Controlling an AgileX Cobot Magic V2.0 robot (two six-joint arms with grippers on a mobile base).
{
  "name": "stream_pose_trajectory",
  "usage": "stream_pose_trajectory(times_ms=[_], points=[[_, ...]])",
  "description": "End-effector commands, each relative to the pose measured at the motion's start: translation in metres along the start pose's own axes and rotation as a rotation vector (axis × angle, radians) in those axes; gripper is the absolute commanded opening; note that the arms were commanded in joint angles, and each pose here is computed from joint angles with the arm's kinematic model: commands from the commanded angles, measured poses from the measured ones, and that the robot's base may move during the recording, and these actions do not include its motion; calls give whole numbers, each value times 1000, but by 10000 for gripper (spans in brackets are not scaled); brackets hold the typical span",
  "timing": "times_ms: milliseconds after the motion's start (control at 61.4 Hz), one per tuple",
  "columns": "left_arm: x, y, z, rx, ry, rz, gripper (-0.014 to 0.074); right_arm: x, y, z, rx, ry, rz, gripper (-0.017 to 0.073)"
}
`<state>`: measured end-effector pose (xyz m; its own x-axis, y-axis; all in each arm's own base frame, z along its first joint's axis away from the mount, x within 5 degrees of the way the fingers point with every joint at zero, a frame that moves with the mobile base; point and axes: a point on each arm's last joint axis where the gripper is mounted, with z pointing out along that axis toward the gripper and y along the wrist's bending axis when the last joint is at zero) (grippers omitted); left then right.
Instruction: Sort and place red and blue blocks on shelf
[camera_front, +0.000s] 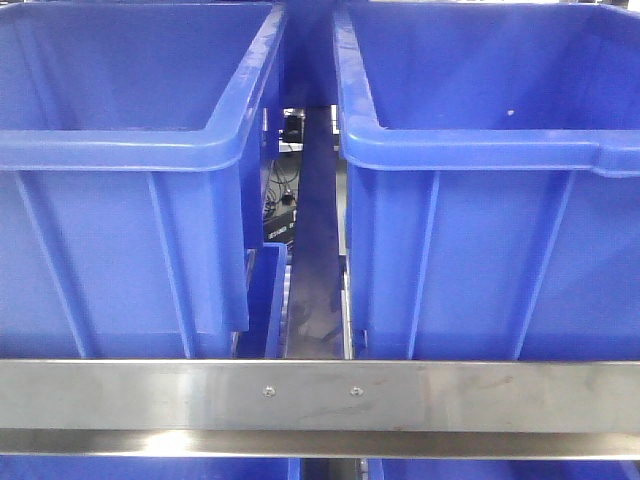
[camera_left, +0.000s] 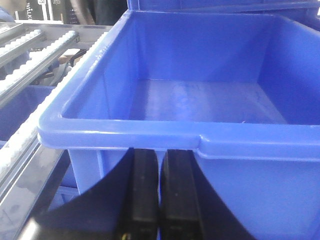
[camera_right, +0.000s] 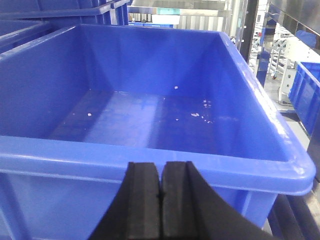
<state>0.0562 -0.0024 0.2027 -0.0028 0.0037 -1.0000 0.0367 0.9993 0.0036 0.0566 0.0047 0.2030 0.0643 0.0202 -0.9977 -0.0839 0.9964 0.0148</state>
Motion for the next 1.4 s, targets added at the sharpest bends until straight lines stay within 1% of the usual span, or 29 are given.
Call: stream_pose_trajectory(times_ms=[0,195,1385], points=[[0,1,0,-7,-71,-13,124,-18,0,-3,0,-135,-17,48],[-1,1,0,-8,-83,-7,124,-18,0,-3,0,-135,-17,48],[-1,1,0,-8,-84,-7,122,-18,0,-3,0,-135,-17,48]])
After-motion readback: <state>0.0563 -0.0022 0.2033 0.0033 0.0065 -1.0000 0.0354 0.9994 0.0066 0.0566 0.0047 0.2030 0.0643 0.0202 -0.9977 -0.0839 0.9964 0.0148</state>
